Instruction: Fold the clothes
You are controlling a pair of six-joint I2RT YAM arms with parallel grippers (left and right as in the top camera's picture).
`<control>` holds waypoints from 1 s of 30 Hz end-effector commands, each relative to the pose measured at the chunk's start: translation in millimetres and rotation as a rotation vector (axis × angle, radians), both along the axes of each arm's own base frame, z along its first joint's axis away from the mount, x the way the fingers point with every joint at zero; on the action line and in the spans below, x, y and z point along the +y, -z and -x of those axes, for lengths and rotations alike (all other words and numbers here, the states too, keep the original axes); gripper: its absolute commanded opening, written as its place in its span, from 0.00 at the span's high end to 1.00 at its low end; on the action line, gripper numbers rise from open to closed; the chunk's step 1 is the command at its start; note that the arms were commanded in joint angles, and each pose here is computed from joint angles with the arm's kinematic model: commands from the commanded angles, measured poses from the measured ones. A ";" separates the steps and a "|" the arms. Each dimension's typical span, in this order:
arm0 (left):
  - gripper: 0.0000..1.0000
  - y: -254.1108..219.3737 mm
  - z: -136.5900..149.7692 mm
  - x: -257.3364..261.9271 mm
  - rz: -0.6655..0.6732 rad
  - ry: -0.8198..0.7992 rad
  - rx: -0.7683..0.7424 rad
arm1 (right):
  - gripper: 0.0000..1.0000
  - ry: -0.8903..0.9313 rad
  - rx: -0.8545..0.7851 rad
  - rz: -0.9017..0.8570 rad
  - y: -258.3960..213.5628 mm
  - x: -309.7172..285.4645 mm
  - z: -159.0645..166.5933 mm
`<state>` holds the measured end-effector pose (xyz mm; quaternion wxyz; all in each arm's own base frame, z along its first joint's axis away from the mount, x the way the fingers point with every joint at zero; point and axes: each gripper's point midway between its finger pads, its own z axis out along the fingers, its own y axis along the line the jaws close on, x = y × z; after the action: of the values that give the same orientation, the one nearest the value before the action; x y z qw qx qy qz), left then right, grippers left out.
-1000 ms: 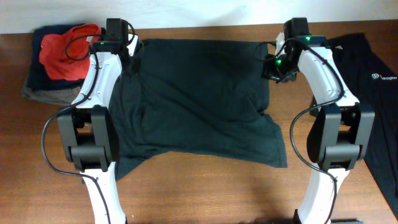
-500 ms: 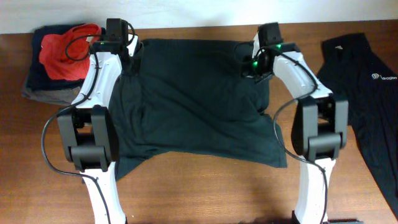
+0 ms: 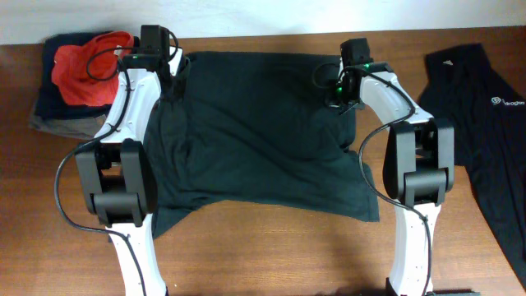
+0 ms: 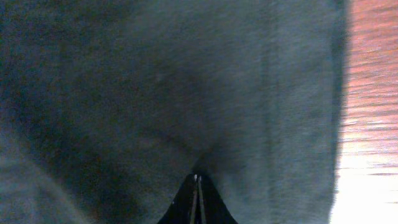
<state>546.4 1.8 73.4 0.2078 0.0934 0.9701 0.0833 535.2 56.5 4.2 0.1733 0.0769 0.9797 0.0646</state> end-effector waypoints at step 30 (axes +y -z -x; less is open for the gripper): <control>0.87 -12.1 -5.6 94.5 -0.126 -0.202 -0.060 | 0.96 0.203 0.117 0.200 39.0 -159.7 24.6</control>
<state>555.5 30.9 78.4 0.2270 0.0659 0.9669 0.0962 537.1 -31.9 3.0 0.1747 0.1106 0.9776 0.0386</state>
